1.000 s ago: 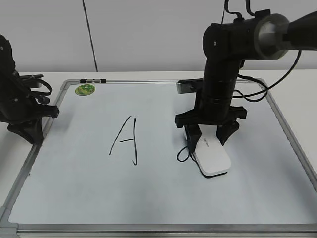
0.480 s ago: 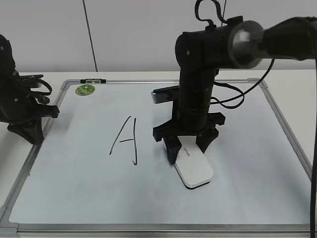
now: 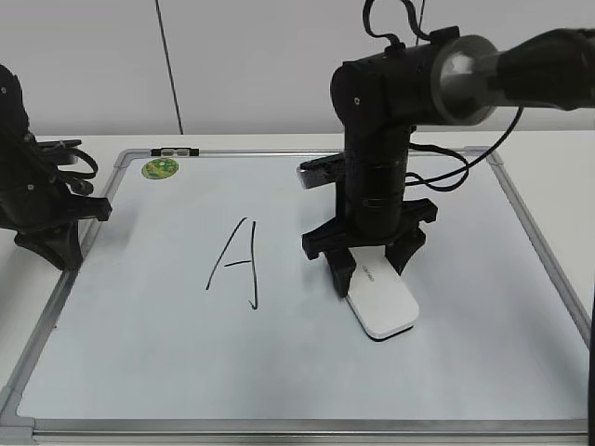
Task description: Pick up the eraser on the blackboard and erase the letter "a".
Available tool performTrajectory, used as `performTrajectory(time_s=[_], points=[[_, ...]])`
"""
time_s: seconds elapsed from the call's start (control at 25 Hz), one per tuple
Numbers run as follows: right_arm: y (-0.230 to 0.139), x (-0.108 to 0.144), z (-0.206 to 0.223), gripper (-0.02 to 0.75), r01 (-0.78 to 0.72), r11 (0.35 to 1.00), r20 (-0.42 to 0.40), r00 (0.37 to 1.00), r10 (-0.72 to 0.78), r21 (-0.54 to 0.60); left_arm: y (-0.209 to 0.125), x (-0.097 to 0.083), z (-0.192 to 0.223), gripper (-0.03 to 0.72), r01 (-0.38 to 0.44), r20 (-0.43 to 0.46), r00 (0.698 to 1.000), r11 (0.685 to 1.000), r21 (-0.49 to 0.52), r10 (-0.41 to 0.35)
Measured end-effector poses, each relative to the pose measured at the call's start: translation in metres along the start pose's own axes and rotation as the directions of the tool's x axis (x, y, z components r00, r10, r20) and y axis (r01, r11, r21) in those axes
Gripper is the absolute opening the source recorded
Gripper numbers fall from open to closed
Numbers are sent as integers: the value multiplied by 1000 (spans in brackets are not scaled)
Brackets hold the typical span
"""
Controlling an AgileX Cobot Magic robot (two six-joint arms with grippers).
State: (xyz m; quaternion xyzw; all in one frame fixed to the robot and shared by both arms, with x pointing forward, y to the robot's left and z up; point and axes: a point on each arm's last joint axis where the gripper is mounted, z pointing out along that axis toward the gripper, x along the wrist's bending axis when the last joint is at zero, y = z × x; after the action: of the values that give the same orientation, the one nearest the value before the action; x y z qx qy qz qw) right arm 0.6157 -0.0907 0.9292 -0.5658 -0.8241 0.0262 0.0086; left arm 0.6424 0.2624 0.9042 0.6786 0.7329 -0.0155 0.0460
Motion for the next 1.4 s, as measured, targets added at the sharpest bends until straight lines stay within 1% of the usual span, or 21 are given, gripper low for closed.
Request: performTrajectory(time_s=[0.28, 0.4, 0.6, 0.68, 0.76, 0.8, 0.92, 1.0, 1.12, 1.24, 1.4], points=[[2, -17, 0, 520, -23, 1000, 32, 999, 23, -4, 0, 0, 0, 57, 1, 1, 1000, 1000, 0, -1], [3, -30, 0, 520, -46, 999, 41, 998, 46, -3, 0, 0, 0, 57, 1, 1, 1000, 1000, 0, -1], [4, -55, -2, 520, -111, 994, 34, 993, 111, -7, 0, 0, 0, 57, 1, 1, 1000, 1000, 0, -1], [3, -60, -6, 520, -121, 992, 40, 992, 122, -16, 0, 0, 0, 57, 1, 1, 1000, 1000, 0, -1], [0, -65, -15, 520, -130, 991, 58, 990, 132, -36, 0, 0, 0, 57, 1, 1, 1000, 1000, 0, -1], [-2, -67, -25, 520, -138, 988, 72, 987, 142, -64, 0, 0, 0, 57, 1, 1, 1000, 1000, 0, -1], [-6, -76, -47, 520, -156, 979, 142, 974, 174, -130, 0, 0, 0, 57, 1, 1, 1000, 1000, 0, -1], [-7, -85, -52, 520, -175, 973, 164, 966, 199, -148, 0, 0, 0, 57, 1, 1, 1000, 1000, 1, -1], [-9, -100, -52, 520, -203, 969, 161, 961, 225, -143, 0, 0, 0, 57, 1, 1, 1000, 1000, -1, -1], [-11, -122, -51, 520, -233, 963, 154, 955, 252, -134, 0, 0, 0, 57, 1, 1, 1000, 1000, 0, -1], [-17, -151, -50, 520, -262, 958, 106, 956, 274, -117, 0, 0, 0, 57, 1, 2, 1000, 1000, 1, -1]])
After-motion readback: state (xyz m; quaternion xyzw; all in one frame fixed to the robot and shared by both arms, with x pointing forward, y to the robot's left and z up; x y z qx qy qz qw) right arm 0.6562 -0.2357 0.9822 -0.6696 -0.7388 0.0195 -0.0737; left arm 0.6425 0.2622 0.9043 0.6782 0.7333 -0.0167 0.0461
